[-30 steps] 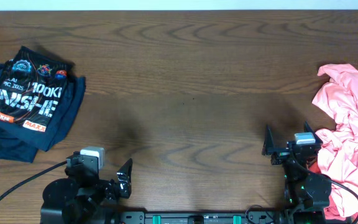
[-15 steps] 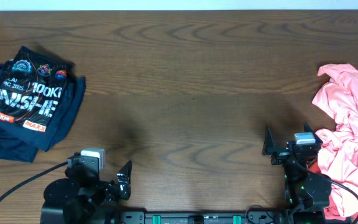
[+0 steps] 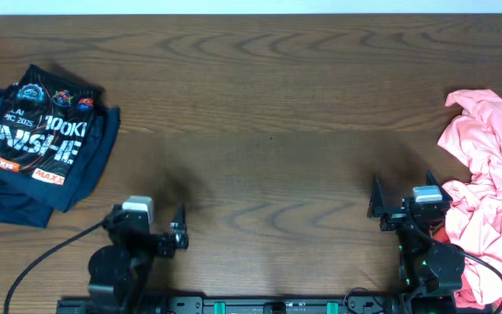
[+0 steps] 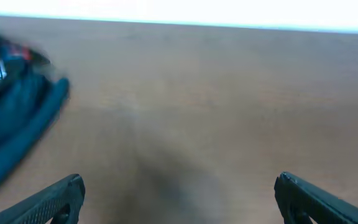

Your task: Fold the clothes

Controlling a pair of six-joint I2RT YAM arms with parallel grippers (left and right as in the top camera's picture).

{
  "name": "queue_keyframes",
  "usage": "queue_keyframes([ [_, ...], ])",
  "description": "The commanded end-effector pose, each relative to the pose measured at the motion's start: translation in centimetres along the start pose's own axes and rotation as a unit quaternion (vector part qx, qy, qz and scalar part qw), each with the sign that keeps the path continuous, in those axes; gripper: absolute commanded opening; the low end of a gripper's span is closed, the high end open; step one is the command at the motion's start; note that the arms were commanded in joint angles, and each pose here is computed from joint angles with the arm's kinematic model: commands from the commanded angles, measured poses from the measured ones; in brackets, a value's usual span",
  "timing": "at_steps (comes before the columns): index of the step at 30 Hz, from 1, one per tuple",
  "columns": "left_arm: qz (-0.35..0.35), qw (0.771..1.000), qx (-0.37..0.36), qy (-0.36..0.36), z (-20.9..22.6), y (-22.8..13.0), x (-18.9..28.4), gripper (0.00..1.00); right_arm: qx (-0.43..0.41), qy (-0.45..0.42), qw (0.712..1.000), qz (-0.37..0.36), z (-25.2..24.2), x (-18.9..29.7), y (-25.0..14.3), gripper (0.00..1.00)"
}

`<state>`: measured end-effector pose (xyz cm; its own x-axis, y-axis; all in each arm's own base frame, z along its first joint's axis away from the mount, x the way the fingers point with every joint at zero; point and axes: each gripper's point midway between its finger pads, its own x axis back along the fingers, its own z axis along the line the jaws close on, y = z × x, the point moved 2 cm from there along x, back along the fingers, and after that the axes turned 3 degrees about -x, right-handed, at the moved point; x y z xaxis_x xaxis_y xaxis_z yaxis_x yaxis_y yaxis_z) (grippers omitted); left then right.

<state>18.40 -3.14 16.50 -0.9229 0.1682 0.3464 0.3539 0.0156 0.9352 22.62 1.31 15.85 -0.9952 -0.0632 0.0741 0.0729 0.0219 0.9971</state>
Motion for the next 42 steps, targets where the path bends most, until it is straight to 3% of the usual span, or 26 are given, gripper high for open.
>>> queue_keyframes([
  [1,-0.034,0.999,-0.008,0.019,0.7,-0.2,-1.7,0.98,0.006,0.001,1.0,0.0,0.0,0.0,0.0,0.99],
  [7,-0.116,0.993,-0.02,0.02,1.1,-0.3,-4.2,0.98,0.006,0.001,1.0,0.0,0.0,0.0,0.0,0.99],
  [42,-0.104,0.994,-0.019,0.022,1.2,-0.8,-4.3,0.98,0.006,0.001,1.0,0.0,0.0,0.0,0.0,0.99],
])
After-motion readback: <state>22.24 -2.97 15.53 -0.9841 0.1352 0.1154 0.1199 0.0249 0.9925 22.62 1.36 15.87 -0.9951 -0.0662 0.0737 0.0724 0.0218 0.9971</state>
